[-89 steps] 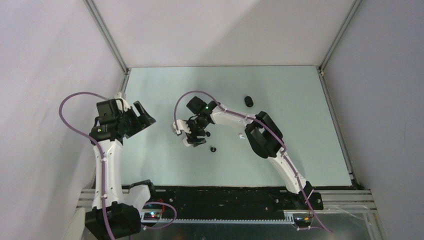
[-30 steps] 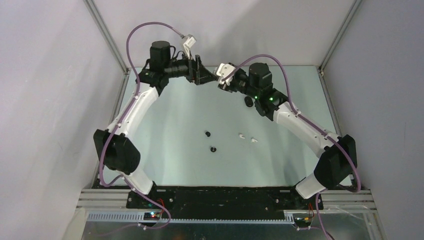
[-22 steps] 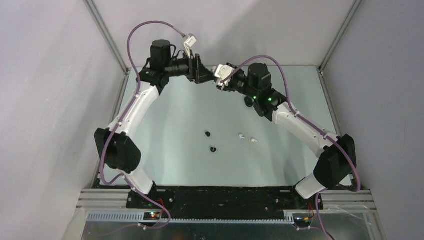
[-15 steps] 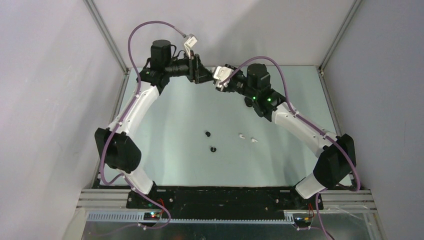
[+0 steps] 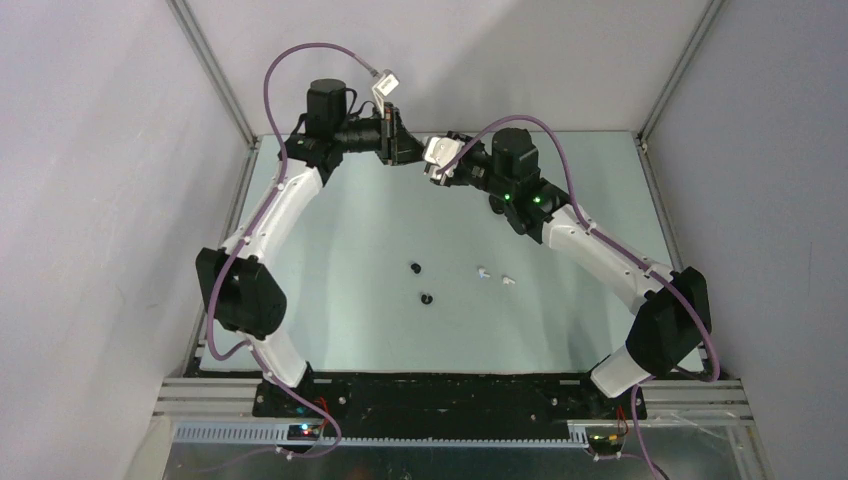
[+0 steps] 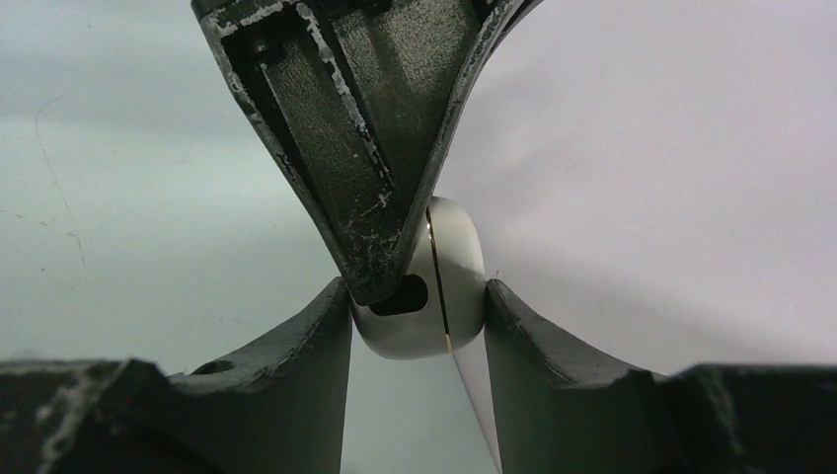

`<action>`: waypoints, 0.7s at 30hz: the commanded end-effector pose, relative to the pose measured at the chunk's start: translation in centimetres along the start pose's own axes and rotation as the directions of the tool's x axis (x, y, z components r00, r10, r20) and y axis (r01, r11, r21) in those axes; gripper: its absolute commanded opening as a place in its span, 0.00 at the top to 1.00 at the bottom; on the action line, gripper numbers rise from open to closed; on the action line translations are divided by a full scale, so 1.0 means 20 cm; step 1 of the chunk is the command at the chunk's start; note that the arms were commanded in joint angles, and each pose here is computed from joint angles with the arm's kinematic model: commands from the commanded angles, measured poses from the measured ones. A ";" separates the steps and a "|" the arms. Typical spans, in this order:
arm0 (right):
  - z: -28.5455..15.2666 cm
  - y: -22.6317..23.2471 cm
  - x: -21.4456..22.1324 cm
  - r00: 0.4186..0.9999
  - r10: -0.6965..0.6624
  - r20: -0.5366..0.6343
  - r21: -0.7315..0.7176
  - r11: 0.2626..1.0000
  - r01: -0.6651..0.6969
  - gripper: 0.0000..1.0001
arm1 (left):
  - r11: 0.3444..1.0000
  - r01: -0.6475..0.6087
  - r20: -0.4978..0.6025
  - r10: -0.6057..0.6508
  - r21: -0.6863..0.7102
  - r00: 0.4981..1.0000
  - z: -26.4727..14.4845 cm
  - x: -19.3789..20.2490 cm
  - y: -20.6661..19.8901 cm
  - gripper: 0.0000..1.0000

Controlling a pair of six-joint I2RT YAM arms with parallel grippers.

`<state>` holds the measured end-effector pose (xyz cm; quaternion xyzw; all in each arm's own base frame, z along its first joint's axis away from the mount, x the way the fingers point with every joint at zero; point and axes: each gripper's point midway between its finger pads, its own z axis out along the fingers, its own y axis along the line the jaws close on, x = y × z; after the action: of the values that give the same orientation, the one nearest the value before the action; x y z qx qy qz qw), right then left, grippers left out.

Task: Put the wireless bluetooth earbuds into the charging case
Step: Pass from the right arm to the left, then pass from the left arm to the right

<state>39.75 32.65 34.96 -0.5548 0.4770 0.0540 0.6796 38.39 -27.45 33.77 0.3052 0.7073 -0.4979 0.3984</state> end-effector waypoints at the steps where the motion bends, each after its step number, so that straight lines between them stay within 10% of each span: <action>1: 0.01 0.02 -0.03 0.999 -0.022 0.029 -0.027 0.999 0.023 0.51 | 0.993 -0.103 0.024 0.102 0.055 0.995 0.00 -0.07 -0.06 0.98; 4: -0.01 0.03 0.01 0.999 0.040 -0.006 -0.031 0.999 -0.040 0.18 | 0.989 -0.136 0.025 0.135 0.059 0.991 -0.02 -0.07 -0.07 1.00; 8: -0.12 0.08 0.04 0.984 0.159 -0.080 -0.175 0.970 -0.170 0.02 | 0.973 -0.226 0.026 0.225 0.046 0.974 -0.06 -0.03 -0.05 1.00; 15: -0.31 0.12 -0.04 0.860 0.468 -0.201 -0.422 0.751 -0.507 0.02 | 0.796 -0.603 0.007 0.603 0.053 0.798 -0.14 0.16 0.00 1.00; 21: -0.22 0.21 -0.02 0.860 0.461 -0.219 -0.498 0.705 -0.505 0.09 | 0.717 -0.695 0.000 0.696 0.053 0.718 -0.15 0.21 0.02 1.00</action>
<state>37.32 28.76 35.37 -0.5617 0.5897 0.2696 0.5138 36.20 -24.67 27.45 0.4914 0.6200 -0.3875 0.4733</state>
